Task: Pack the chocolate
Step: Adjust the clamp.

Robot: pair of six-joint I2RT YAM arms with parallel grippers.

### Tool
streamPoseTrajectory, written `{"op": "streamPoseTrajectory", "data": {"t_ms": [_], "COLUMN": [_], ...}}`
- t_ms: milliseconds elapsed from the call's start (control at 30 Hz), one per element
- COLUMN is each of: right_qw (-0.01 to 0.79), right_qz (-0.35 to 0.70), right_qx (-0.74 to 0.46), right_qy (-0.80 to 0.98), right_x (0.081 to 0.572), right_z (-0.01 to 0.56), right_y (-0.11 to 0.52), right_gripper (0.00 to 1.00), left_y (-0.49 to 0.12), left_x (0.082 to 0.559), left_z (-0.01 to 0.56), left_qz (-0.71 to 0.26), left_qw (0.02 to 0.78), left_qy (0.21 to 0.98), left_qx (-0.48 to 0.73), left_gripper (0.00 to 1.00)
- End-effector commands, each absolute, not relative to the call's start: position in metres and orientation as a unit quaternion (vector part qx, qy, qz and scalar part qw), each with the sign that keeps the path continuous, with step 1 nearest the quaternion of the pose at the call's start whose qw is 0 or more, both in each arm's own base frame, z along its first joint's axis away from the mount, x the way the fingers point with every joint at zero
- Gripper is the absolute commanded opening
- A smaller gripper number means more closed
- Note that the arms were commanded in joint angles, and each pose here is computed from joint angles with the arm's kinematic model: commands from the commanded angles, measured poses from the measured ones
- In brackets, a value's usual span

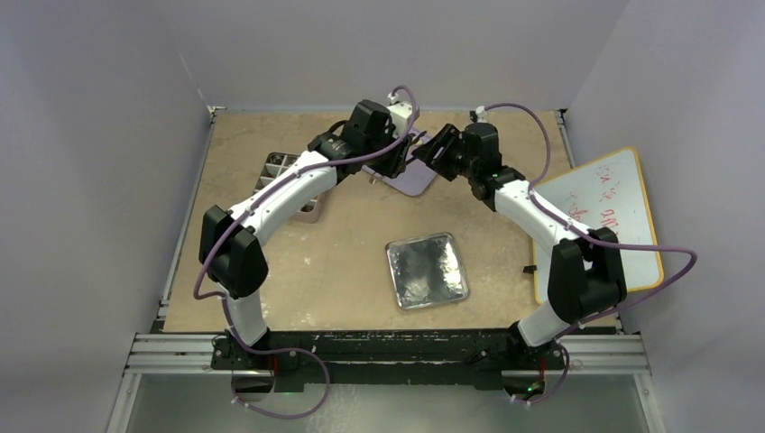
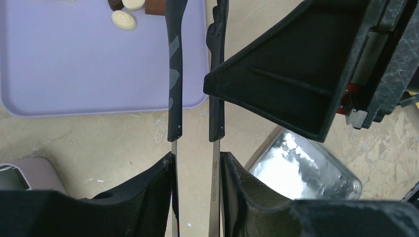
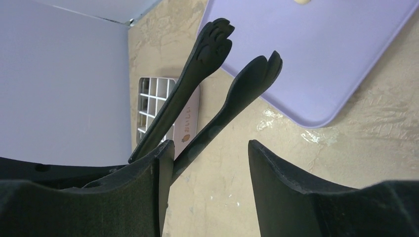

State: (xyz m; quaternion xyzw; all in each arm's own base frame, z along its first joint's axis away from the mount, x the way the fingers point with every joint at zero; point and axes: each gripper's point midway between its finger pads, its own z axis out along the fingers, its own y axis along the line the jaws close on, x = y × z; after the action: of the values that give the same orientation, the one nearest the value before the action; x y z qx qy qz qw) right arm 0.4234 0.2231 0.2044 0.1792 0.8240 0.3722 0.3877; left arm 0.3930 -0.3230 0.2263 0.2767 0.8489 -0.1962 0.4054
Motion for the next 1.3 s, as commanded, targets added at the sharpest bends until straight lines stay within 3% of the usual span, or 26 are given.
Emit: {"op": "streamPoseTrajectory", "data": {"t_ms": [0,100,367,533,767,1100,1267], "right_qw": [0.396,0.406,0.465,0.428,0.325,0.35,0.369], "right_qz": [0.353,0.345,0.294,0.302,0.366,0.48,0.511], "right_qx": [0.173,0.173,0.156,0.197,0.359,0.381,0.371], "right_qy": [0.83,0.828,0.82,0.829,0.795,0.709,0.682], "right_x": [0.425,0.422,0.412,0.395,0.371,0.384,0.392], "right_z": [0.202,0.209,0.23,0.24,0.242,0.264,0.269], "right_y": [0.216,0.21,0.181,0.179,0.186,0.198,0.201], "right_gripper": [0.59,0.61,0.84,0.89,0.88,0.91,0.86], "left_y": [-0.33,-0.331,-0.337,-0.337,-0.359,-0.374,-0.375], "left_x": [0.412,0.418,0.417,0.409,0.38,0.356,0.35], "left_z": [0.248,0.236,0.215,0.231,0.264,0.294,0.299], "left_qz": [-0.192,-0.184,-0.189,-0.211,-0.317,-0.412,-0.443], "left_qw": [0.446,0.438,0.397,0.406,0.397,0.366,0.352], "left_qy": [0.834,0.842,0.863,0.855,0.827,0.804,0.795], "left_qx": [0.261,0.255,0.25,0.245,0.242,0.224,0.219], "left_gripper": [0.35,0.33,0.3,0.3,0.3,0.3,0.3]}}
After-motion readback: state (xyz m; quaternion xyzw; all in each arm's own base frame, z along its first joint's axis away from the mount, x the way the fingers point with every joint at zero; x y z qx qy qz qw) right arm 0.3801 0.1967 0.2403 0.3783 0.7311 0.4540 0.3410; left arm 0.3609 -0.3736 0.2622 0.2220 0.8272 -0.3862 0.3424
